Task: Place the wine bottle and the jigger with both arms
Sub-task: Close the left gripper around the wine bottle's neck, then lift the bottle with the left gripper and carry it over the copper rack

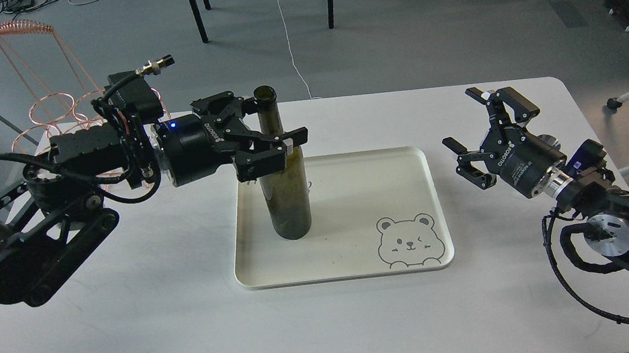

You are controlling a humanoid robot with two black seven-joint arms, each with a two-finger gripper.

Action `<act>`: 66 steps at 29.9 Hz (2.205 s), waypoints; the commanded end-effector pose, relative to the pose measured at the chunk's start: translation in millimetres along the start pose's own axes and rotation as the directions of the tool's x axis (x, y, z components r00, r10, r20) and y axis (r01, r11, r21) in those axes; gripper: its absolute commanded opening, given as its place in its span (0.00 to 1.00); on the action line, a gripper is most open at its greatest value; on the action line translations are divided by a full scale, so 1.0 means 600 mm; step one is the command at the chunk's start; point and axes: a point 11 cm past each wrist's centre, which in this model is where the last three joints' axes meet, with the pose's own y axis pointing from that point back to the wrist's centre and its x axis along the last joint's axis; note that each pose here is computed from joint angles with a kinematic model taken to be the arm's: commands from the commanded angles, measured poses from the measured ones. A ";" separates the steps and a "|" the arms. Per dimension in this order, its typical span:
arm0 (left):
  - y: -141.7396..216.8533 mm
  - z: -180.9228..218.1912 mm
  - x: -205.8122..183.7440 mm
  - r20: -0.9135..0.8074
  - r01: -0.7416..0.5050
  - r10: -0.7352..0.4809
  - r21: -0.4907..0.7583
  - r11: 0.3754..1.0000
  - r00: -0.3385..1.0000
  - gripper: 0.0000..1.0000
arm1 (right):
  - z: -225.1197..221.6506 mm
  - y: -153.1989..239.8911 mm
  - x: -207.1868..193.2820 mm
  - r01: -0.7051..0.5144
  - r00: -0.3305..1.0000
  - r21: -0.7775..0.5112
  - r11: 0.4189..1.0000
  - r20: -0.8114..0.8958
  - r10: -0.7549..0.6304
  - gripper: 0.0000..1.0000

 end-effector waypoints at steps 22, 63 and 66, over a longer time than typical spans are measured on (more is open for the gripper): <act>0.007 -0.011 0.065 0.083 -0.089 0.089 0.007 0.996 0.993 0.13 | 0.012 0.006 0.000 0.000 1.000 -0.016 1.000 -0.008 0.000 0.98; 0.223 -0.261 0.243 0.143 -0.132 0.067 0.508 0.851 0.987 0.14 | 0.037 0.023 0.003 -0.005 0.999 -0.053 0.999 -0.036 0.003 0.98; 0.222 -0.262 0.236 0.128 -0.109 0.051 0.510 0.853 0.991 0.14 | 0.037 0.022 0.002 -0.002 0.999 -0.053 0.999 -0.037 0.000 0.98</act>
